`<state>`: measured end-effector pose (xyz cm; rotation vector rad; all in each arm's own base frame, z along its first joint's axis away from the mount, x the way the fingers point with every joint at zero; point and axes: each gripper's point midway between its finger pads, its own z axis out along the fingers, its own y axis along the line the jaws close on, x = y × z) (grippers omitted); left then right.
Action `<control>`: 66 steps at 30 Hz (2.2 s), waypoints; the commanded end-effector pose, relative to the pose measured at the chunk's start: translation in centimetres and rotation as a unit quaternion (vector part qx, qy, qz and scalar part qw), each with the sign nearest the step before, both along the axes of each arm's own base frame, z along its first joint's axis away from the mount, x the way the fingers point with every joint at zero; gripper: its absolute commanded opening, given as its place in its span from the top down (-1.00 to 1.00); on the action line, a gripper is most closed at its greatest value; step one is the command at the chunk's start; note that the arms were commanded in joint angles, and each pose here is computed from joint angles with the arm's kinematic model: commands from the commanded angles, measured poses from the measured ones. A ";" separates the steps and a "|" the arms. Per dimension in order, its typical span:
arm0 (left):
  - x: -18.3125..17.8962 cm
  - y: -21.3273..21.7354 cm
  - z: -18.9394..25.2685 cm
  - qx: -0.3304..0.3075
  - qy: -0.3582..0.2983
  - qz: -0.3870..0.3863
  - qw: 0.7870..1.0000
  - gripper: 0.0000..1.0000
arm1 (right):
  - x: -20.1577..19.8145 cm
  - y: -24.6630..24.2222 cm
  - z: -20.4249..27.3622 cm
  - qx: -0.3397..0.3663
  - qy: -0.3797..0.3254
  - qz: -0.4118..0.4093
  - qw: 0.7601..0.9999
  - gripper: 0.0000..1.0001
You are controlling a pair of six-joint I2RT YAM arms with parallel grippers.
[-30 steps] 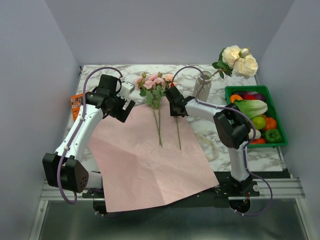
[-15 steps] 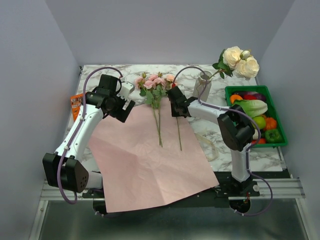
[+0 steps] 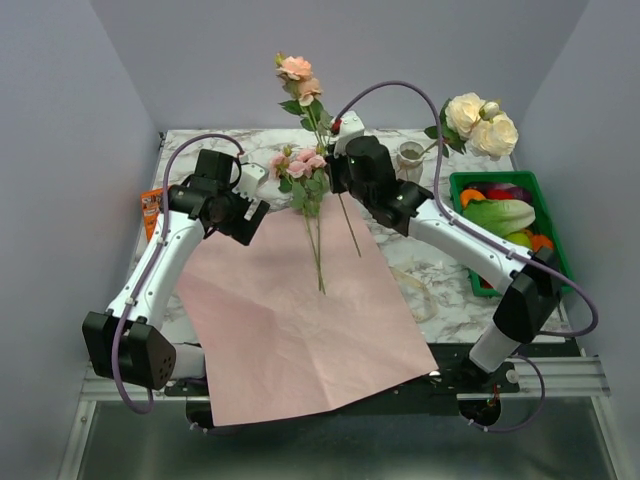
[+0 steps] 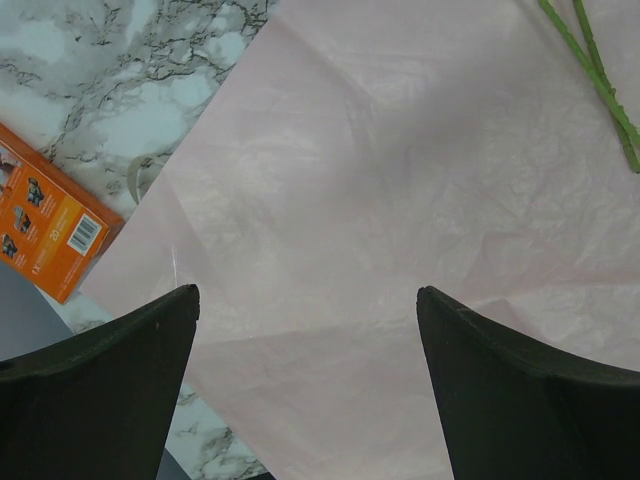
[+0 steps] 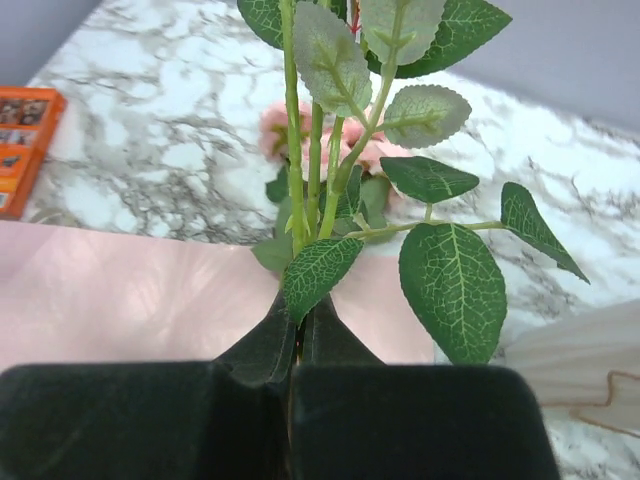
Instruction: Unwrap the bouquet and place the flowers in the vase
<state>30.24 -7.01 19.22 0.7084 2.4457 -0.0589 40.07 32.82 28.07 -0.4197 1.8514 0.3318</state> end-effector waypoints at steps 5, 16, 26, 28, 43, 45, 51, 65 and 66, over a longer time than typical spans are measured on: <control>-0.2 -0.4 1.4 -0.020 -0.017 -0.004 1.000 -0.97 | -2.3 -0.2 10.1 -0.012 -0.242 0.020 0.970 0.99; -0.2 -0.4 1.2 -0.021 -0.020 -0.002 1.000 -0.97 | 0.9 -7.1 24.4 -0.012 -0.490 -0.146 0.860 0.99; -0.2 -0.1 1.3 -0.014 -0.025 -0.007 1.000 -0.97 | 4.3 -10.6 24.3 -0.017 -0.503 -0.205 0.840 0.99; -0.2 0.0 1.4 -0.012 -0.028 -0.009 1.000 -0.97 | 5.3 -11.1 23.8 -0.016 -0.496 -0.210 0.842 0.99; 0.7 0.8 1.1 -0.005 -0.028 -0.005 1.000 -0.97 | 8.7 -12.4 21.2 -0.028 -0.482 -0.217 0.848 0.99; 0.8 0.9 1.0 -0.004 -0.028 -0.004 1.000 -0.98 | 8.9 -12.6 20.6 -0.029 -0.477 -0.223 0.850 0.99; 1.0 1.4 1.1 -0.002 -0.028 0.000 1.000 -0.97 | 9.4 -12.7 17.8 -0.050 -0.462 -0.228 0.855 0.99; 0.7 1.6 1.1 -0.007 -0.029 0.004 1.000 -0.97 | 8.3 -15.5 14.8 -0.079 -0.397 -0.401 0.822 0.89; 0.7 1.6 1.1 -0.007 -0.030 0.004 1.000 -0.97 | 8.5 -15.5 13.9 -0.088 -0.384 -0.417 0.819 0.81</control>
